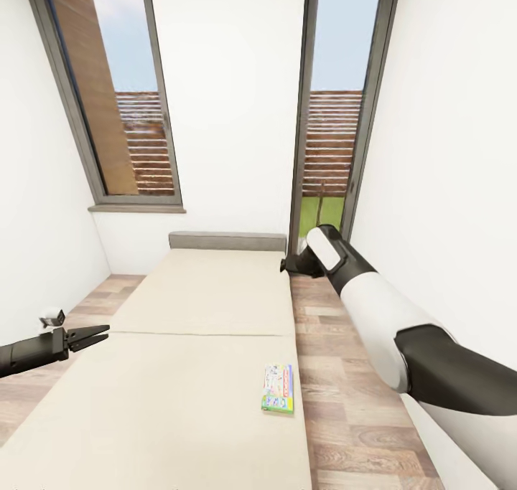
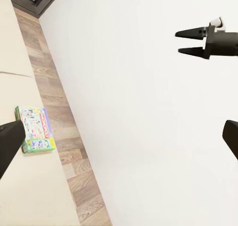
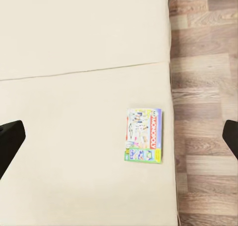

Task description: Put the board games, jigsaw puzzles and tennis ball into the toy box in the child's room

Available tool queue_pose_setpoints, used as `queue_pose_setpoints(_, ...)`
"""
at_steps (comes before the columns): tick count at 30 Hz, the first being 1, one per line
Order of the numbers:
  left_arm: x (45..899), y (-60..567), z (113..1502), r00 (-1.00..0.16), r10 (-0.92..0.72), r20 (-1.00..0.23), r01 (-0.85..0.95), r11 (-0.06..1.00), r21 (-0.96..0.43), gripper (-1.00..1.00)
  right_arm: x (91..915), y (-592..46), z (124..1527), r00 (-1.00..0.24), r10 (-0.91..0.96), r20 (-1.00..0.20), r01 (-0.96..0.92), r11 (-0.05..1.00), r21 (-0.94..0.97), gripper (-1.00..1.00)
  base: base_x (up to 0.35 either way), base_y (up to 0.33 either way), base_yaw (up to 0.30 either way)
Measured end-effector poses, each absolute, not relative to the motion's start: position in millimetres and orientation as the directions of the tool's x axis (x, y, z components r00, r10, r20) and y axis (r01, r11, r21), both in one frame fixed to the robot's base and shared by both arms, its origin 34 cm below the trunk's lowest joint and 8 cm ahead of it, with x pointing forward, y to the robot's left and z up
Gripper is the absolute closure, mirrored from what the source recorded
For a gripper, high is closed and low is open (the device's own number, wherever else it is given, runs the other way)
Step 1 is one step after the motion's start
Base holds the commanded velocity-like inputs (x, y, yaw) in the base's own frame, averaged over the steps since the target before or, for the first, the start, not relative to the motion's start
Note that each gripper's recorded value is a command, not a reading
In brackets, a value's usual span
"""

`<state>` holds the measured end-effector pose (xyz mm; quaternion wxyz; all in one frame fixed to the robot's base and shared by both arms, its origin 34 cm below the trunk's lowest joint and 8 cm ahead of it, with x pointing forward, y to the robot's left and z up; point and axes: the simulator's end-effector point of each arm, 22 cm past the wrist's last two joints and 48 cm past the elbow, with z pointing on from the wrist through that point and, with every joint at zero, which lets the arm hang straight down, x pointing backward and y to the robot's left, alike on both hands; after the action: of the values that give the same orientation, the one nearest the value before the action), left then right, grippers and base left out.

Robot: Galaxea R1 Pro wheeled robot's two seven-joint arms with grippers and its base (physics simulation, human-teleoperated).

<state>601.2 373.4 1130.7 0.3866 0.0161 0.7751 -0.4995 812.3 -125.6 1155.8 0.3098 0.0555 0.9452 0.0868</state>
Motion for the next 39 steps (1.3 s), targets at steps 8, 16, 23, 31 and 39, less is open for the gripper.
queue_pose_setpoints(8, 603, 374, 1125, -0.707, -0.362, -0.607, 0.402, 0.501, -0.766, -1.0, 815, -125, 1151, -0.808, 0.155, -0.568, 0.05, 0.979, 0.197, -1.0, 0.0, 0.0, -0.003)
queue_pose_setpoints(16, 604, 377, 1120, -0.713, -0.362, -0.6, 0.392, 0.503, -0.77, -1.0, 818, -123, 1147, -0.812, 0.151, -0.564, 0.05, 0.98, 0.19, -1.0, 0.0, 0.0, 0.0)
queue_pose_setpoints(23, 605, 377, 1114, -0.72, -0.36, -0.593, 0.382, 0.507, -0.773, -1.0, 821, -127, 1141, -0.817, 0.153, -0.556, 0.056, 0.981, 0.187, -1.0, 0.0, 0.0, 0.0)
queue_pose_setpoints(31, 607, 378, 1108, -0.727, -0.362, -0.583, 0.373, 0.505, -0.778, -1.0, 822, -126, 1130, -0.827, 0.152, -0.541, 0.059, 0.981, 0.185, -1.0, 0.0, 0.0, 0.0)
queue_pose_setpoints(39, 608, 377, 1101, -0.736, -0.36, -0.573, 0.363, 0.504, -0.784, -1.0, 825, -126, 1120, -0.829, 0.16, -0.535, 0.067, 0.98, 0.189, -1.0, 0.0, 0.0, 0.0)
